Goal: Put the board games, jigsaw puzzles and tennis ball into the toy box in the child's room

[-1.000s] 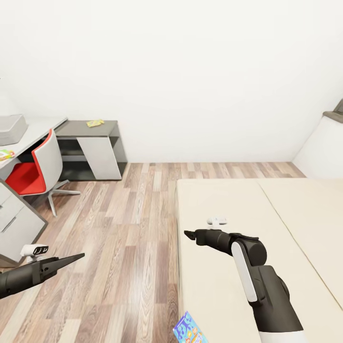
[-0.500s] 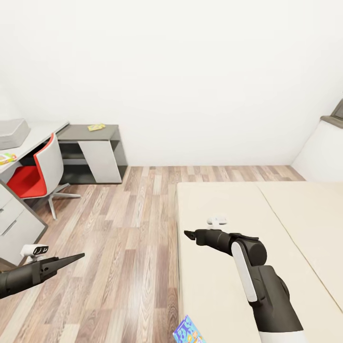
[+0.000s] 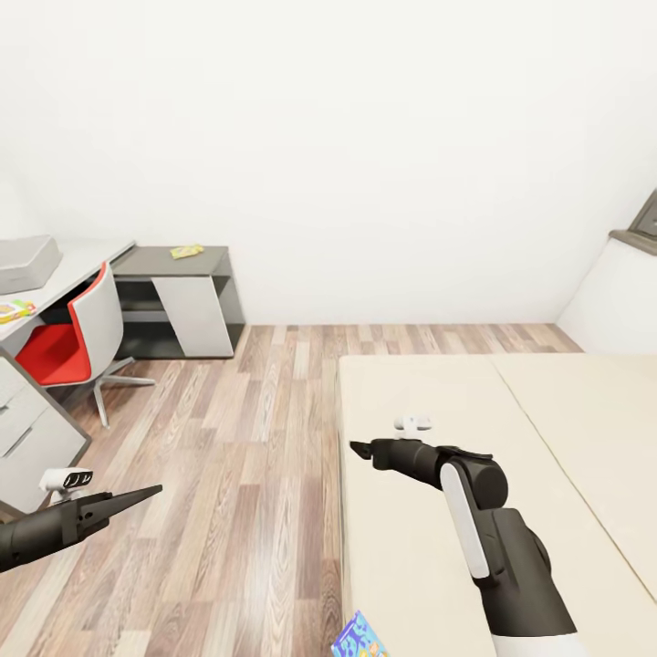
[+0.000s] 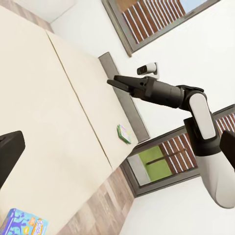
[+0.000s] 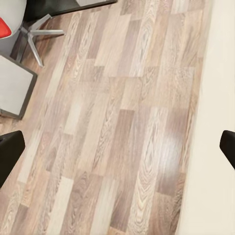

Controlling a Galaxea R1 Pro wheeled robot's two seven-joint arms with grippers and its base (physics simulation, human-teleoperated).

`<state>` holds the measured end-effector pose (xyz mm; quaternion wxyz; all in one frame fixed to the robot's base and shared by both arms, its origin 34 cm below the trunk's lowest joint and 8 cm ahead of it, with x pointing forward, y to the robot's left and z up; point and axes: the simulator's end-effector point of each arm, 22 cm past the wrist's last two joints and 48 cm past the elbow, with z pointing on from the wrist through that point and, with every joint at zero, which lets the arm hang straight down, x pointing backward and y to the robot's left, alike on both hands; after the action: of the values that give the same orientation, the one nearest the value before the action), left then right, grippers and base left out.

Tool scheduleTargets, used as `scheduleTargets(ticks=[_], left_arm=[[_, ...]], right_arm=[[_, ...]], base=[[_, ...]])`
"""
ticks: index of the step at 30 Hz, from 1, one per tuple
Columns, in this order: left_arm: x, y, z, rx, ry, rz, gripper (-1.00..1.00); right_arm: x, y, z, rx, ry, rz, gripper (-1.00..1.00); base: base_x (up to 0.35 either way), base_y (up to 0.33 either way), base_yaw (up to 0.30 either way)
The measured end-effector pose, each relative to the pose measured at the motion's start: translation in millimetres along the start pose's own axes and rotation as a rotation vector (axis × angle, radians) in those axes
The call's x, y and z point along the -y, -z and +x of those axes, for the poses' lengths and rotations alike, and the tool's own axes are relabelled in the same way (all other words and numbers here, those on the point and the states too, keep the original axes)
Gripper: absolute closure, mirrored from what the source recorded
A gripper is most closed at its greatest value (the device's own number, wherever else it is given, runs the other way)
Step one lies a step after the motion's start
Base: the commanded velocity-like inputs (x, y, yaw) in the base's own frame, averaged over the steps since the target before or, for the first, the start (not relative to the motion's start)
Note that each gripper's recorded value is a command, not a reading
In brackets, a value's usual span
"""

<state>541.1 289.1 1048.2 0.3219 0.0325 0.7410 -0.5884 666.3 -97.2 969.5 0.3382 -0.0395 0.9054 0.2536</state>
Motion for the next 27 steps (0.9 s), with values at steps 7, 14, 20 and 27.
scheduleTargets(ticks=[7, 14, 20, 27], left_arm=[[4, 0.7, -2, 0.003, -0.010, 0.004, -1.00], [9, 1.5, -4, 0.007, -0.020, 0.008, -1.00], [13, 2.2, -6, 0.010, -0.030, 0.011, -1.00], [17, 3.0, -8, 0.013, -0.041, 0.015, -1.00]], right_arm=[[-6, 2.9, -4, 0.011, 0.002, -0.006, -1.00], [-9, 6.5, -8, 0.020, 0.007, -0.008, -1.00], [-12, 9.9, -12, 0.029, 0.012, -0.009, -1.00], [-14, 13.8, -16, 0.038, 0.017, -0.010, -1.00]], base=[[0.000, 0.000, 0.000], [0.000, 0.000, 0.000], [0.000, 0.000, 0.000], [0.000, 0.000, 0.000]])
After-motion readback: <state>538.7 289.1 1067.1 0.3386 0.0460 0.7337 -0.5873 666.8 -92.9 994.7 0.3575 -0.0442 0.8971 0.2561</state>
